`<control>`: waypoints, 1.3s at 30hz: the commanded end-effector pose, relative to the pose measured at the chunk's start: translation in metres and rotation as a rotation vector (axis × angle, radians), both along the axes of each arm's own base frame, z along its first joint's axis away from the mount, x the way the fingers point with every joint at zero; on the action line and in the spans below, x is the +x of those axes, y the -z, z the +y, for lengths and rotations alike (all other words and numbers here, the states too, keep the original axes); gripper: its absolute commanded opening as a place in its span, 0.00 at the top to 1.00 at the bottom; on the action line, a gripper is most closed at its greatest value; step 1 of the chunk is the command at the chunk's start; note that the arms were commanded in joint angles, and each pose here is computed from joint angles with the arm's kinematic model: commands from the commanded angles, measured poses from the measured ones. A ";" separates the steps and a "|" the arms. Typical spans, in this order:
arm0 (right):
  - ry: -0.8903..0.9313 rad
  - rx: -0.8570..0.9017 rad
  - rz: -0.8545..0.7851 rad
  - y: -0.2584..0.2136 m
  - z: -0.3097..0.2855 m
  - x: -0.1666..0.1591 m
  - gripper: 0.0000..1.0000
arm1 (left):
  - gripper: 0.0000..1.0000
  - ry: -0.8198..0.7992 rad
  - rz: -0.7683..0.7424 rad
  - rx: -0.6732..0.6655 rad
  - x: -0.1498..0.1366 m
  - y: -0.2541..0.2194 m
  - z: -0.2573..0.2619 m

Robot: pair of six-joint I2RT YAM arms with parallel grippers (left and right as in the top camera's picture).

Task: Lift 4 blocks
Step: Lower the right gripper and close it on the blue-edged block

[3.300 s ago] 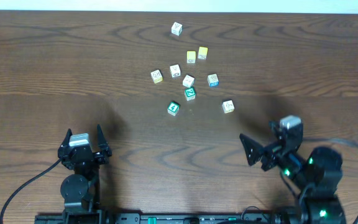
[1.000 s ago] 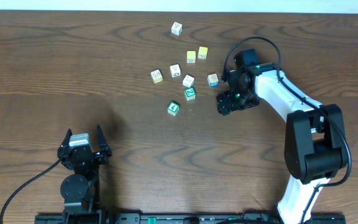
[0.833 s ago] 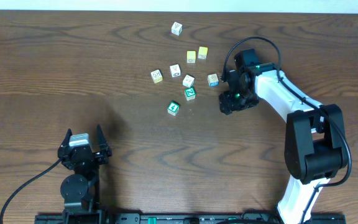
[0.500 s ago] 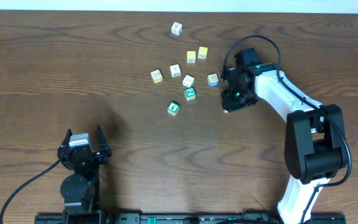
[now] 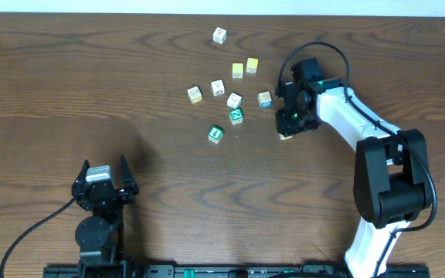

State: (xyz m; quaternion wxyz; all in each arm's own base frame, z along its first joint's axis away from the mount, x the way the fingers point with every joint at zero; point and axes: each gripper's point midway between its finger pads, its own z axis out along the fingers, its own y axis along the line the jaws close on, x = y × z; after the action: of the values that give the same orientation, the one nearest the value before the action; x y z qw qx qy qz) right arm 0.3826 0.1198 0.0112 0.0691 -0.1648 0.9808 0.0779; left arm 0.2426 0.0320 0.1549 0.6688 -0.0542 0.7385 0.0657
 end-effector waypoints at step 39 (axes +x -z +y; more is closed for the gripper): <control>0.237 -0.122 0.062 -0.025 0.056 -0.054 0.99 | 0.24 -0.018 0.055 -0.005 -0.002 0.018 0.003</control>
State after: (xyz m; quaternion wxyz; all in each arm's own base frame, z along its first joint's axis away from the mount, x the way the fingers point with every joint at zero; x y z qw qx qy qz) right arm 0.3233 0.1719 0.0127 0.0038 -0.0759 0.9970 0.0115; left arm 0.2426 0.0320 0.1549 0.6688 -0.0542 0.7385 0.0657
